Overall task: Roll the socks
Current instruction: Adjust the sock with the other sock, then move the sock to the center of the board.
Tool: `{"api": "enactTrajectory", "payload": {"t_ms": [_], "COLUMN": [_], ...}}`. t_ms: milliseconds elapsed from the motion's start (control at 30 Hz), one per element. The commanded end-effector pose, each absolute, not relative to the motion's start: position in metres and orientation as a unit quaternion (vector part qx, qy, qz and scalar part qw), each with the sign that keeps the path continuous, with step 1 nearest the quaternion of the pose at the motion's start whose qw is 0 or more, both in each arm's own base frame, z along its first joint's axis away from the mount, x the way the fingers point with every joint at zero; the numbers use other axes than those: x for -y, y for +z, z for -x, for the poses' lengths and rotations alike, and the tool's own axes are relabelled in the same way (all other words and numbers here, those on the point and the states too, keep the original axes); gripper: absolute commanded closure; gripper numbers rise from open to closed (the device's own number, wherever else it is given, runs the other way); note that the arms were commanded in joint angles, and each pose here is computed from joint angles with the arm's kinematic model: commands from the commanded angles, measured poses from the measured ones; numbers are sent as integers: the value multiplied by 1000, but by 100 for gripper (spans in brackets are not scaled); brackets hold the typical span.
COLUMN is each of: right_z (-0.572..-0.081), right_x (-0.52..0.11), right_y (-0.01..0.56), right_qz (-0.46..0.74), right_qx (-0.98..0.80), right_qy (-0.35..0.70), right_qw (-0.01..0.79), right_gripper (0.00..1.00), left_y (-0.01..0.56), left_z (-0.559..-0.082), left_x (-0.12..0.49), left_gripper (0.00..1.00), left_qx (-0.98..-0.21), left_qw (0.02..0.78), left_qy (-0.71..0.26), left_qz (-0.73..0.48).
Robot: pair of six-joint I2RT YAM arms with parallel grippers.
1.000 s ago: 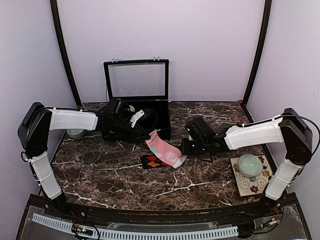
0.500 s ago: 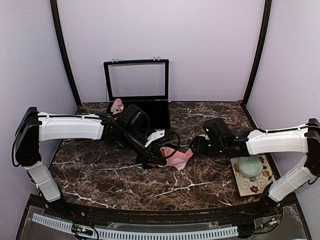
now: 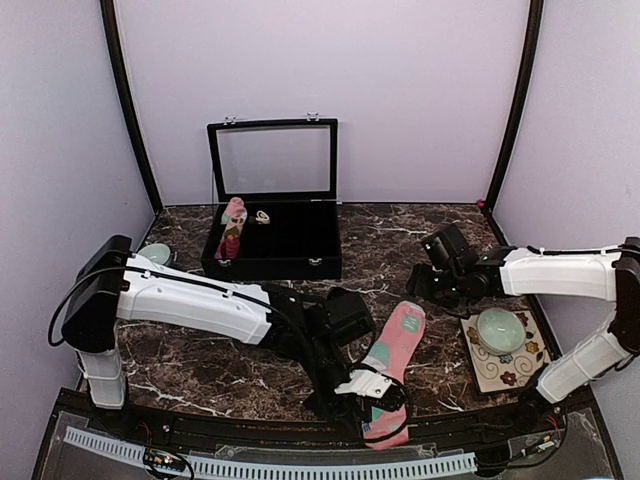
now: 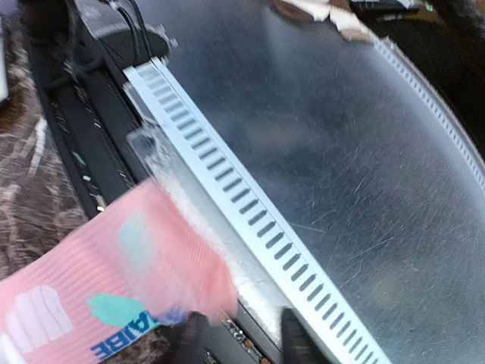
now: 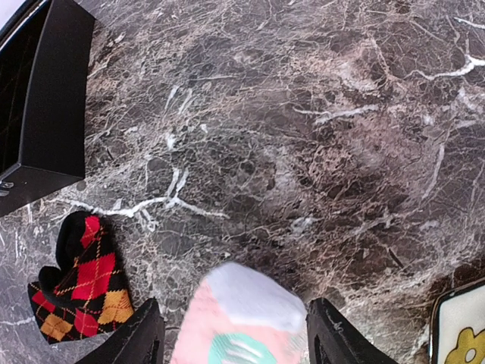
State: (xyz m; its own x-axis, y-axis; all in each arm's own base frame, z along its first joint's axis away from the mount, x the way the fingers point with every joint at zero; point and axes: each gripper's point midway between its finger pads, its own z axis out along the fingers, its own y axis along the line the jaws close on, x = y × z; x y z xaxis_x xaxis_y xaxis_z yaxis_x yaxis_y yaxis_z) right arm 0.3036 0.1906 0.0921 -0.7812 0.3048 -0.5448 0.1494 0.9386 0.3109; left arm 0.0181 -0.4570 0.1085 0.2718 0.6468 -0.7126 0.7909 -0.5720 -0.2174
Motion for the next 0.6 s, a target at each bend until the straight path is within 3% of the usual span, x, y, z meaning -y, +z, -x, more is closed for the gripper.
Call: {"api": "enactTrajectory", "payload": {"t_ms": [0,67,167,333,400,567], "right_z": [-307,-305,-303,-295,-286,-268], "right_x": [-189,-188,-191,-203,-215,-232], "right_y": [86,79,76,82,86,66], "right_qz": [-109,-104,-93,-71,-52,-30], "right_qx": [-942,-946,-949,-950,-948,-955], "right_qy": [111,103,105,132,159,188], "right_qw": [298,289,282,273,269,226], "right_gripper": [36,36,39,51,53,68], "left_y": [89,90,104,141,148,137], "left_z": [-33,-33,-32,-58,-80,-127], "left_x": [456,452,442,418,415,405], "left_gripper": [31,15,10,9,9,11], "left_qx": [-456,-462,-467,-505,-526,-571], "left_qw": [99,95,85,68,91,162], "left_qy": [-348,-342,-343,-376,-393,-330], "left_qz": [-813,-813,-811,-774,-749,-734]}}
